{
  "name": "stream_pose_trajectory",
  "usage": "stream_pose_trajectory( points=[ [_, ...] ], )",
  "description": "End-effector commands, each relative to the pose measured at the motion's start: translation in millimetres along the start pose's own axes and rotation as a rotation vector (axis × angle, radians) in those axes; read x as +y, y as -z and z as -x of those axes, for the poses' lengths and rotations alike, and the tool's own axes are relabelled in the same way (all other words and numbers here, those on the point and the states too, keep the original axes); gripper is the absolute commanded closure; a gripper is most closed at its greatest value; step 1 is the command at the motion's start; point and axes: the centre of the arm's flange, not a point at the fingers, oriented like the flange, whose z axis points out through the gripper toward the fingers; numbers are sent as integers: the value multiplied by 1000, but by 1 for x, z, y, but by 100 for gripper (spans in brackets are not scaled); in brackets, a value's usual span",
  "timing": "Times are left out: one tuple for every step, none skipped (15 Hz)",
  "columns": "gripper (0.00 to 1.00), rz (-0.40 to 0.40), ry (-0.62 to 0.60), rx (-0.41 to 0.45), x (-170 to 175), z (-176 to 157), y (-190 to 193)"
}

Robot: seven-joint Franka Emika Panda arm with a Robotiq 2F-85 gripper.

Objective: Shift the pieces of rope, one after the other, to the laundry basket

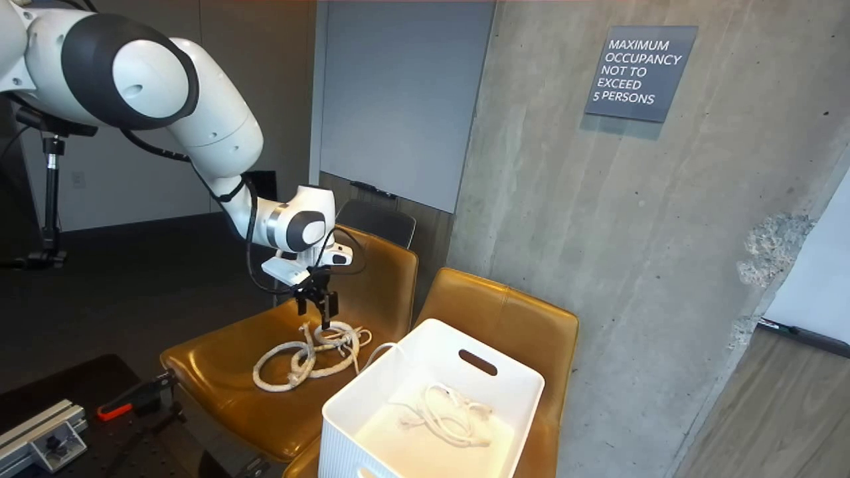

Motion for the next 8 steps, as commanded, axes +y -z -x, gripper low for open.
stream_pose_trajectory(
  points=[
    [0,5,32,32,-17,-7,4],
    [0,8,35,40,-20,-9,6],
    [0,10,29,54,-22,-14,5],
    [0,12,25,63,-23,-18,4],
    [0,12,16,62,-24,-23,2],
    [0,11,10,59,-23,-27,-2],
    [0,8,2,49,-22,-32,-9],
    [0,8,-3,41,-23,-36,-16]
  ],
)
